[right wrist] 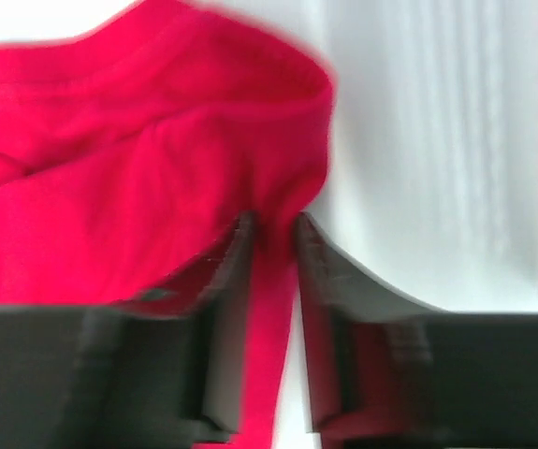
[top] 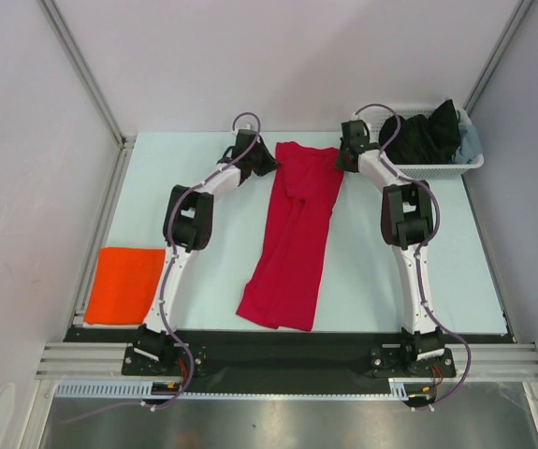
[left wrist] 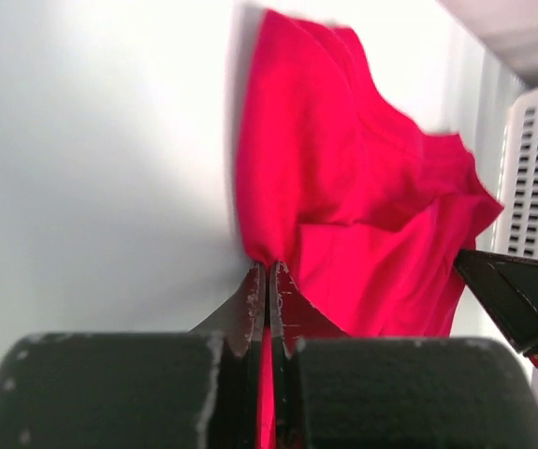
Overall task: Fold and stack the t-shirts
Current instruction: Fold the tshirt
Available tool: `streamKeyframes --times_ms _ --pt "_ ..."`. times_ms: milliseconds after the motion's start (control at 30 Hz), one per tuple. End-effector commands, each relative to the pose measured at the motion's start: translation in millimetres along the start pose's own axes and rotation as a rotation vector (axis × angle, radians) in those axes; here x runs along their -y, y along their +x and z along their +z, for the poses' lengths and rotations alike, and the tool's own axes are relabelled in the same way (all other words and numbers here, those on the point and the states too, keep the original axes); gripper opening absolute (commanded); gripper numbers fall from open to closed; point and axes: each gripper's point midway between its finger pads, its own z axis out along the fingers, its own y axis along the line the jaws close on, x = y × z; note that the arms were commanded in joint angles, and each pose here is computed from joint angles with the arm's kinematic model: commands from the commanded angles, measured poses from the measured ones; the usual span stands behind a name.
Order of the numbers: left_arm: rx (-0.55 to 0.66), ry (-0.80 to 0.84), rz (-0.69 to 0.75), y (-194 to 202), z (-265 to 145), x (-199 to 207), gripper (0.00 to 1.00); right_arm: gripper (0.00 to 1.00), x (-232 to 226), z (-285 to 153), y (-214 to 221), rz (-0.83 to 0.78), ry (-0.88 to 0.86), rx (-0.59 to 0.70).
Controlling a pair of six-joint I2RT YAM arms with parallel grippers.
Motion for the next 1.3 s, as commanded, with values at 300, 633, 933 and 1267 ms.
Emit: streamKeyframes --times_ms 300,633,933,1267 --pt "0.201 -0.043 0.012 -88.9 -19.0 -19.6 0.0 0.04 -26.9 32.4 -37.8 -0.102 -0.222 0.093" --pt "0.237 -0.179 0.139 -116.5 -52.1 -34.9 0.11 0.28 -45.2 27.5 -59.1 -0.123 -0.301 0.158" --pt "0.189 -0.3 0.296 -128.6 -156.1 -7.0 0.57 0.67 -54.2 -54.9 -68.5 -0.165 -0.27 0.063" --pt "-0.137 -0.203 0.286 53.9 -299.9 -16.0 0.55 0.95 -61.1 -220.1 55.1 -0.119 -0.438 -0.282"
